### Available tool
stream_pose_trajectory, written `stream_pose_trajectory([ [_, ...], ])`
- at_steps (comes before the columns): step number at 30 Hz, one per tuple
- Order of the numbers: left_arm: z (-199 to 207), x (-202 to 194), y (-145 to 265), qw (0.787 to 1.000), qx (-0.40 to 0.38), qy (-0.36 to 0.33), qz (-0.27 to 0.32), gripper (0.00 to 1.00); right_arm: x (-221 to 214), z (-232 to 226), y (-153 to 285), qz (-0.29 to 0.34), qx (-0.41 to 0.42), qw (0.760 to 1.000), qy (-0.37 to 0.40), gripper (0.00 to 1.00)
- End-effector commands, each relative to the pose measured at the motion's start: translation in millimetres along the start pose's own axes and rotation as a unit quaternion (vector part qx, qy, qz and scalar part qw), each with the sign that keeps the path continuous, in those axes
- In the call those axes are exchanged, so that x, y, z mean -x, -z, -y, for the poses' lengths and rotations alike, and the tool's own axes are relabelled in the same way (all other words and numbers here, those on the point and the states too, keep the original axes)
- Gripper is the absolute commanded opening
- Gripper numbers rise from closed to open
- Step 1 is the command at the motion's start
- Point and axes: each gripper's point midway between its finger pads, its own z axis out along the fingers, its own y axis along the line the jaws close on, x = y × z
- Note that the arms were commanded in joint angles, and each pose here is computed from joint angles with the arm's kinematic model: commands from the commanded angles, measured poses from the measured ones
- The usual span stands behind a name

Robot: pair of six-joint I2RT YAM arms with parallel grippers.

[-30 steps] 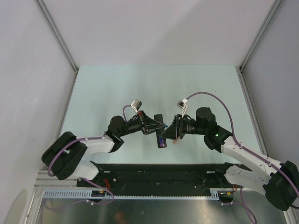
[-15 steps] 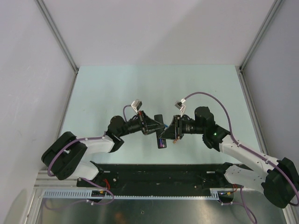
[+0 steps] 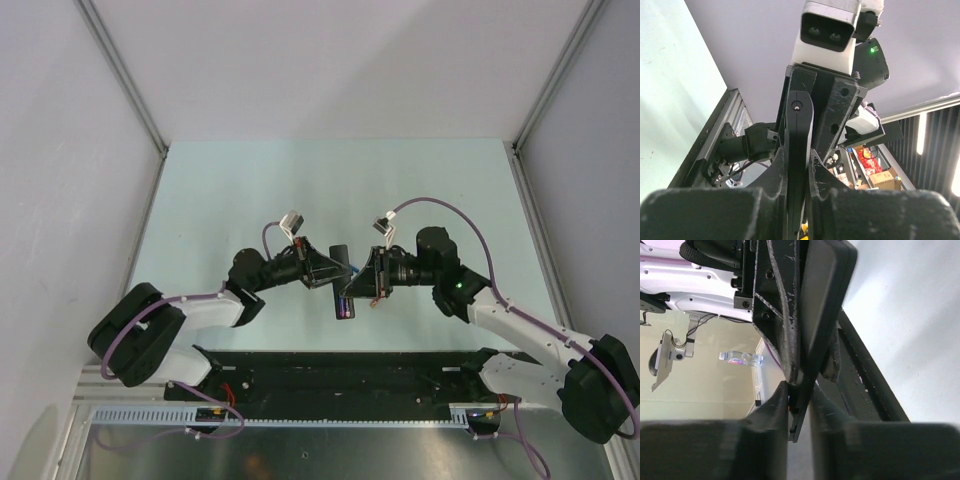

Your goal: Load the batteries into the remote control

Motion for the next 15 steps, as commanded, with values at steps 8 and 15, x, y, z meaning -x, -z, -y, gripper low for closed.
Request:
stream_pose_trajectory([
  [8, 20, 7, -5, 1.0, -0.025, 0.003, 0.016, 0.0, 11, -12, -2, 0.023, 0.013, 0.999, 0.031, 0.56],
  [15, 19, 13, -5, 0.999, -0.023, 0.004, 0.028, 0.0, 1, -12, 2, 0.006, 0.009, 1.0, 0.028, 0.52],
])
